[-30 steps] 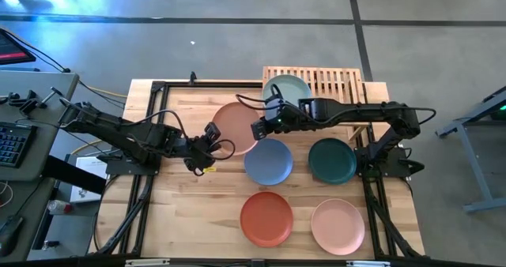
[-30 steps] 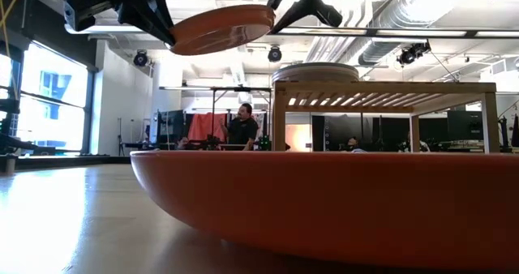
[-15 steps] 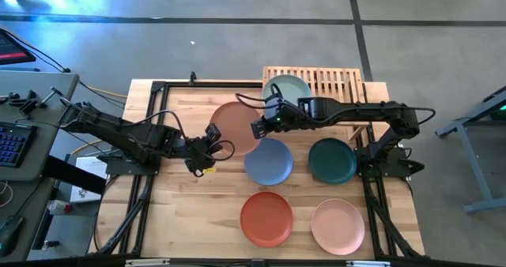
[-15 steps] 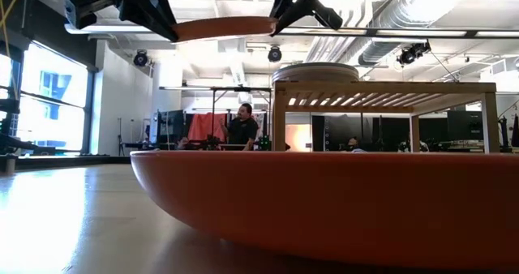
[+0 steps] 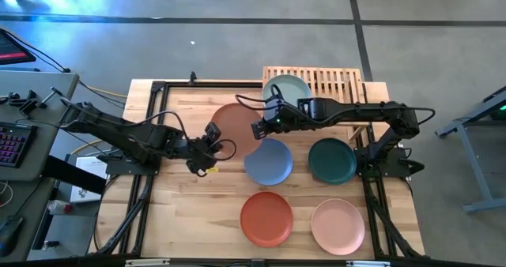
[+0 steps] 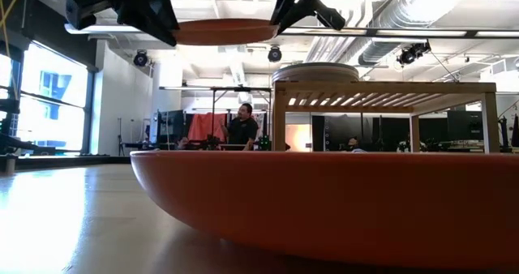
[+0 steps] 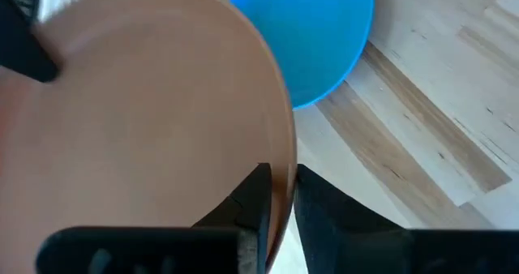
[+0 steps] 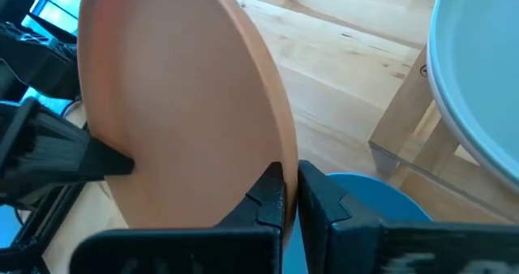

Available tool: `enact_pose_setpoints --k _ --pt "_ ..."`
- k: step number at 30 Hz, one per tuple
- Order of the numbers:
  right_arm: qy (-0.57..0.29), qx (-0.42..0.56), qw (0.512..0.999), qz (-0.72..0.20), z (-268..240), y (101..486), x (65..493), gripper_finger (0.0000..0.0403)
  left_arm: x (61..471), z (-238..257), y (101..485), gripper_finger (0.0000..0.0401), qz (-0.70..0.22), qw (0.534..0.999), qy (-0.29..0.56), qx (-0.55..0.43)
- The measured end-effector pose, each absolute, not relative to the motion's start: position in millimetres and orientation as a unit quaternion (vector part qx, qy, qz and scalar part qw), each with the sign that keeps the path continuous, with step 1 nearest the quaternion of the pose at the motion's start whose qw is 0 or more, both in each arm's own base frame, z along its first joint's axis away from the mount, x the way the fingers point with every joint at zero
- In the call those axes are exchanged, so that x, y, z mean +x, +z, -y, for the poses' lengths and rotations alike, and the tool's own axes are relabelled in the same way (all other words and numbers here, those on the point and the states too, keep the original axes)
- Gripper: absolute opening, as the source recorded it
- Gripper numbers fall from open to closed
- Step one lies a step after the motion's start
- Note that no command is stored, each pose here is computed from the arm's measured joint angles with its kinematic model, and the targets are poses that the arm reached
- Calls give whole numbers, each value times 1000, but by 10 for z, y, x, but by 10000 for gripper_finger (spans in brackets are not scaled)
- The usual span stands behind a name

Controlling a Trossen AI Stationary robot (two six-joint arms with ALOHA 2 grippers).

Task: Place and stack plates onto a shelf
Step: Stack the light brown plate on top of the light blue

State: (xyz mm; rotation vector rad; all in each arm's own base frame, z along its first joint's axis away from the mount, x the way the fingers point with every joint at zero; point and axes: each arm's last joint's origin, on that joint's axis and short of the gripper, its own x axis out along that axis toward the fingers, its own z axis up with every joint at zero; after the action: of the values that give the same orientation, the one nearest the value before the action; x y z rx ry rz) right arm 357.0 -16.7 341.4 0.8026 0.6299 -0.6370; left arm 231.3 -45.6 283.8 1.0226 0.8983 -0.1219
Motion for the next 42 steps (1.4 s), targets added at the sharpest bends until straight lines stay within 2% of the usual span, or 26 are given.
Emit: enact_pose_setpoints --k 6,13,21,28,42 --pt "-300 378 822 -302 166 3405 3561 0 2391 484 2742 83 -429 791 -63 430" --pt "-317 377 811 -314 237 3380 3528 0 2371 439 2780 114 -434 812 43 388" --pt "-312 373 810 -326 341 3386 3497 1 2305 418 2975 114 -413 832 77 362" --pt "-305 377 818 -310 522 3554 3345 1 2310 412 3176 113 -394 846 96 347" --pt "-338 361 820 -287 934 3860 2854 1 2303 316 3222 113 -399 821 167 372"
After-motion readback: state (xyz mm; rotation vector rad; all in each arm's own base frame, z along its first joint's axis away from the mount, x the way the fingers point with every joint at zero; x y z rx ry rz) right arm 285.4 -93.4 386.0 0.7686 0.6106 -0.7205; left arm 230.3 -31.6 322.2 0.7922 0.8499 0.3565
